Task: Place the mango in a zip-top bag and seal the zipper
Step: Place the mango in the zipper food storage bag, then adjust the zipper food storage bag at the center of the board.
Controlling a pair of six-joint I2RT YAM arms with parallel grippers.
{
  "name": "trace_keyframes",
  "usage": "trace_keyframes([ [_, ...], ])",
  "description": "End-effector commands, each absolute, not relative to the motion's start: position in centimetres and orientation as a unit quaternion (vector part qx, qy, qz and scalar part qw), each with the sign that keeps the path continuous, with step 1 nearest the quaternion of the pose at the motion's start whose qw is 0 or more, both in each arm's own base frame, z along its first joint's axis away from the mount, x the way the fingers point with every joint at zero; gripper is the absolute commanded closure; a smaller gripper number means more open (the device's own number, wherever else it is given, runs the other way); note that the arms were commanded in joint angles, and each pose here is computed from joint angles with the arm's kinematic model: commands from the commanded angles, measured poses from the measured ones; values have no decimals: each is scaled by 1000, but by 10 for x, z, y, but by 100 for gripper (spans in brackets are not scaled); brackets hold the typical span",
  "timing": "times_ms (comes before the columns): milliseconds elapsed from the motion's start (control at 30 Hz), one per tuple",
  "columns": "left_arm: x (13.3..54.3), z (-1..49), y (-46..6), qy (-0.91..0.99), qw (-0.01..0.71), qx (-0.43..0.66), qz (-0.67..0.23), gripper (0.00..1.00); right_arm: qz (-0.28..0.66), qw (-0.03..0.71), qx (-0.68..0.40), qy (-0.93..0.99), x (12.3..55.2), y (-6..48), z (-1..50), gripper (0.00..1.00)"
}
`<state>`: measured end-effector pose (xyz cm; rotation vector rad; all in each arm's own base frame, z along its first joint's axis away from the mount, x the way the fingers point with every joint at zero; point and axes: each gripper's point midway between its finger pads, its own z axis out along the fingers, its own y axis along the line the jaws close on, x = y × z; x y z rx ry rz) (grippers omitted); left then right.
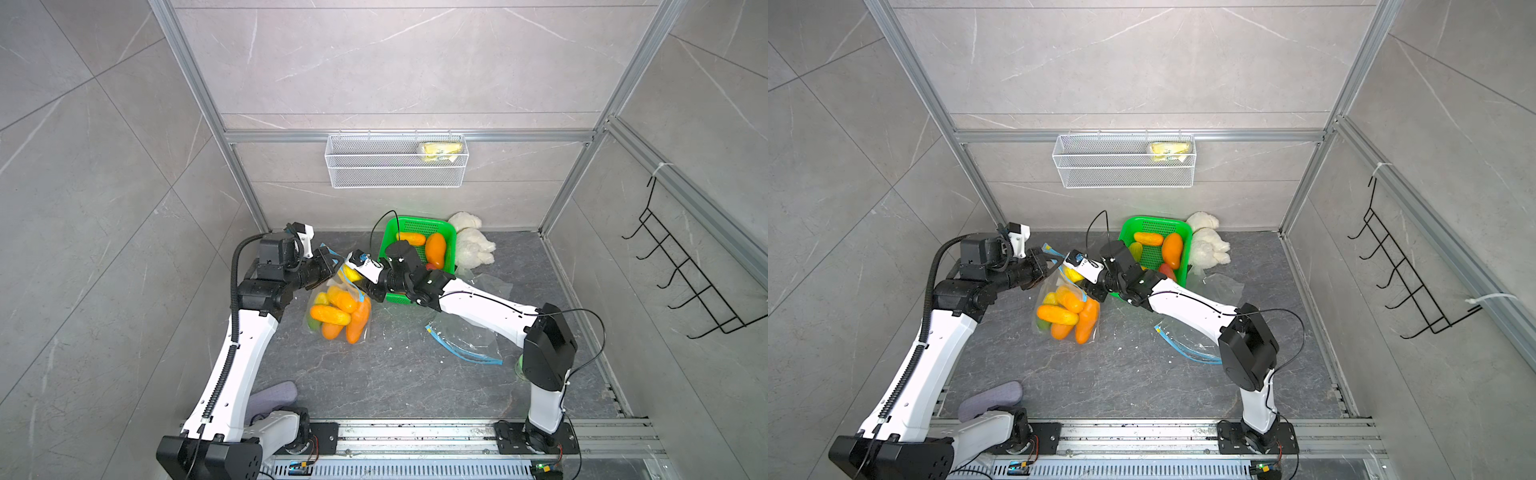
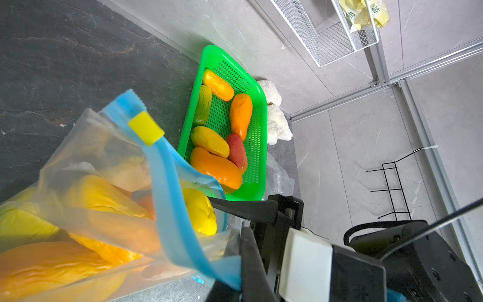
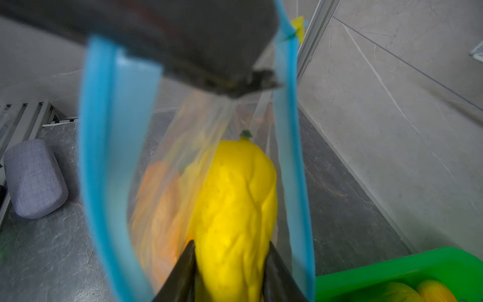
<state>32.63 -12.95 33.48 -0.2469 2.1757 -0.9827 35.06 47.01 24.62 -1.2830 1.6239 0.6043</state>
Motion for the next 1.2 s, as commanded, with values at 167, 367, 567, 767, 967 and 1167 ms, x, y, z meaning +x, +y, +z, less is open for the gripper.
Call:
trace_keyframes([
  [167, 319, 368, -137, 815, 404, -55, -412, 100, 256, 422, -484, 722, 359, 473, 239, 41],
  [367, 322, 361, -136, 818, 401, -60, -408, 100, 318, 451, -451, 702, 347, 465, 287, 28],
  [567, 324, 360, -136, 818, 401, -60, -408, 100, 363, 462, -414, 695, 337, 447, 316, 24],
  [767, 324, 362, -136, 817, 401, -60, -410, 100, 351, 474, -349, 728, 345, 416, 318, 24],
  [967, 323, 365, -137, 814, 404, -57, -414, 100, 338, 405, -302, 794, 367, 410, 273, 29],
  [1167, 323, 363, -137, 814, 404, -57, -413, 100, 331, 367, -277, 824, 384, 416, 253, 45],
])
